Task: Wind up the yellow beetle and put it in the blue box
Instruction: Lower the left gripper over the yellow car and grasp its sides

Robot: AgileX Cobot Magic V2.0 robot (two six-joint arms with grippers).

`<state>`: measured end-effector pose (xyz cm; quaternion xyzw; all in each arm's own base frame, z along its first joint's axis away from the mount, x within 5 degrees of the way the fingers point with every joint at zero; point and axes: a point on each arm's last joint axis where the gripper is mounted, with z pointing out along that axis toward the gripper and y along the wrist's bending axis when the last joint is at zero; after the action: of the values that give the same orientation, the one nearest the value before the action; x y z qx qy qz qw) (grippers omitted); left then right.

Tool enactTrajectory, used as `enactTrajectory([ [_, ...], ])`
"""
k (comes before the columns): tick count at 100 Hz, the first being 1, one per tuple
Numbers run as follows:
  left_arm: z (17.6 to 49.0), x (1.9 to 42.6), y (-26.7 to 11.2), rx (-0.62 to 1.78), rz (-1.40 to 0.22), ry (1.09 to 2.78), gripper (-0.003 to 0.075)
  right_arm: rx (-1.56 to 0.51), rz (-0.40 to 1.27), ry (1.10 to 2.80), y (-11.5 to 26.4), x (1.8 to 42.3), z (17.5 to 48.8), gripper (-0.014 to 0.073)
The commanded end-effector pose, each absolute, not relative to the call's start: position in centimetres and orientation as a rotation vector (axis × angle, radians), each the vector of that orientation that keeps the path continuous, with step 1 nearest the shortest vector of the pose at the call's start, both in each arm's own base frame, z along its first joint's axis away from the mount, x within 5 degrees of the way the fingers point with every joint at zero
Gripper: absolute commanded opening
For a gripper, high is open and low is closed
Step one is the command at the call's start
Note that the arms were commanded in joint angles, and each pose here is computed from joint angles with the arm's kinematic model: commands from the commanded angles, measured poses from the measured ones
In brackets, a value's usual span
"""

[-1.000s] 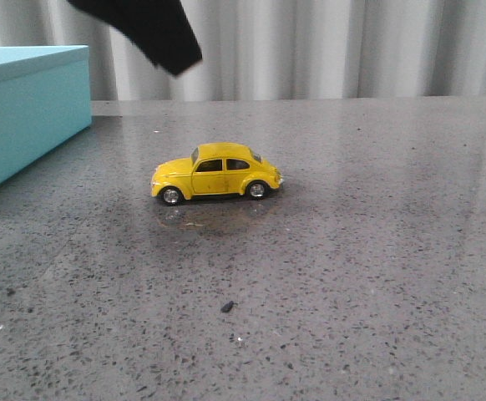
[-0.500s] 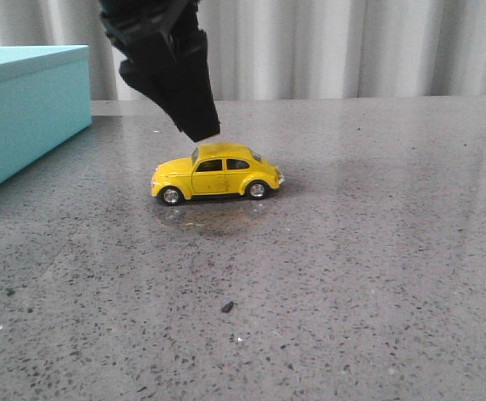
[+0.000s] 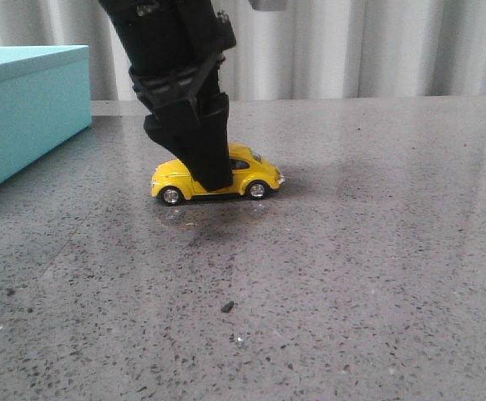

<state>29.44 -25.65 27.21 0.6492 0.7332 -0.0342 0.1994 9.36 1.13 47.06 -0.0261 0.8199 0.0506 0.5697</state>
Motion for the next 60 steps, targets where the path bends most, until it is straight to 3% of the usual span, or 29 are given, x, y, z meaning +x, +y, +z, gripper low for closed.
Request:
enactTrajectory([
  [1, 29.5, 29.4, -25.9, 1.752, -0.098, 1.975, 0.0514, -0.067, 0.114, 1.821, 1.1, 9.3, 48.3, -0.0041],
  [60, 29.4, 30.6, -26.1, 1.726, -0.066, 1.953, 0.0512, -0.067, 0.114, 1.823, 1.1, 9.3, 48.3, -0.0041],
])
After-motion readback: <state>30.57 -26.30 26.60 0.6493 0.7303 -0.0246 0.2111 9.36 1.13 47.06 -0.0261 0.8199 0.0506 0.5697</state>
